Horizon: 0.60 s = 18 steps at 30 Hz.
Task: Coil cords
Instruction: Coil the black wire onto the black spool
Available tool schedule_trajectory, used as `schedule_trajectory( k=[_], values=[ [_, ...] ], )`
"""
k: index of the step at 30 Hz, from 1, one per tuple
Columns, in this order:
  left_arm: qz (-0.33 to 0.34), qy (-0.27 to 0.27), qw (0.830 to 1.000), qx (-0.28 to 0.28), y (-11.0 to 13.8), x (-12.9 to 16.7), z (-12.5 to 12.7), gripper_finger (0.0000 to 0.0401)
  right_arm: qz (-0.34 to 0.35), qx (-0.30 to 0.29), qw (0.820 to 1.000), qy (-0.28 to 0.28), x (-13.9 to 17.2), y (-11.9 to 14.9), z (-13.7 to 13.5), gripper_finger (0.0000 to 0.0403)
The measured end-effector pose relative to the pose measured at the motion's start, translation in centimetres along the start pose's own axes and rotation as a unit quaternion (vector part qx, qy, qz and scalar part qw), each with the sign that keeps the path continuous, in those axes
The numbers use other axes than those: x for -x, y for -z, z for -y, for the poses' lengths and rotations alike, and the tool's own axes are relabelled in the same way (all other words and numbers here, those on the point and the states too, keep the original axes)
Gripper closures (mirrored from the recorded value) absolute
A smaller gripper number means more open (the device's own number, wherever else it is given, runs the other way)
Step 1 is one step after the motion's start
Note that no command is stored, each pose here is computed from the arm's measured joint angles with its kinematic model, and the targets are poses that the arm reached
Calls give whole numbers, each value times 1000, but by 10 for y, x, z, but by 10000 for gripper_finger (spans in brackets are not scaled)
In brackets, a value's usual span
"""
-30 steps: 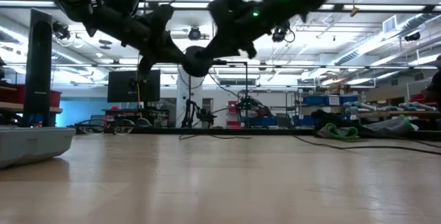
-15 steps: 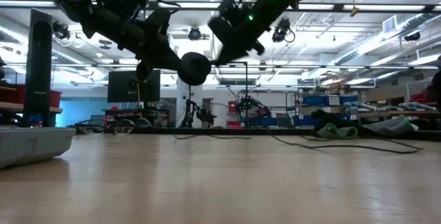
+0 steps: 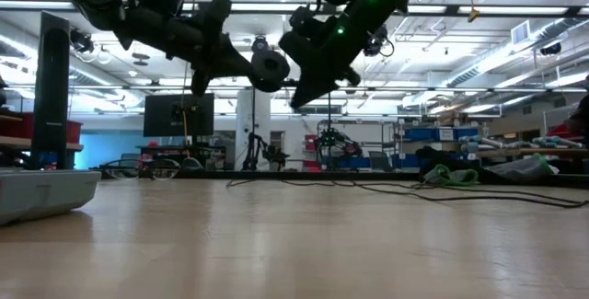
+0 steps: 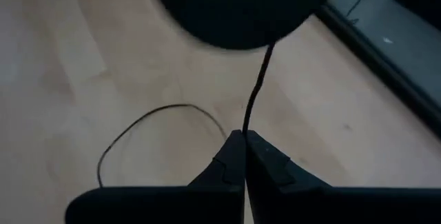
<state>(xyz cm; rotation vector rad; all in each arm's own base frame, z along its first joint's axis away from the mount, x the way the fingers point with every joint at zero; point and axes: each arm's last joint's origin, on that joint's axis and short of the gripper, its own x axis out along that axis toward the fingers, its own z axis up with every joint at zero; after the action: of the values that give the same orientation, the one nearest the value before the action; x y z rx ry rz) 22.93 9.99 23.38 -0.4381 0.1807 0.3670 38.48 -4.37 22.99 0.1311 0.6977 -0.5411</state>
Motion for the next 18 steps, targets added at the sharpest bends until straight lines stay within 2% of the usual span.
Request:
schedule_trajectory(
  k=[7,9,13,18],
  values=[
    [12,-7,1000,11,-1,-1,1,401,55,-7,994,-95,-41,8,-28,403],
    [-1,-25,1000,11,3,-1,1,401,54,5,994,-99,-45,8,-32,403],
    [-31,-78,996,7,12,-1,-2,401,86,35,990,-105,-40,-11,-37,403],
    [-58,-88,994,0,19,-2,-1,401,103,69,988,-94,-32,-40,-30,403]
  ],
)
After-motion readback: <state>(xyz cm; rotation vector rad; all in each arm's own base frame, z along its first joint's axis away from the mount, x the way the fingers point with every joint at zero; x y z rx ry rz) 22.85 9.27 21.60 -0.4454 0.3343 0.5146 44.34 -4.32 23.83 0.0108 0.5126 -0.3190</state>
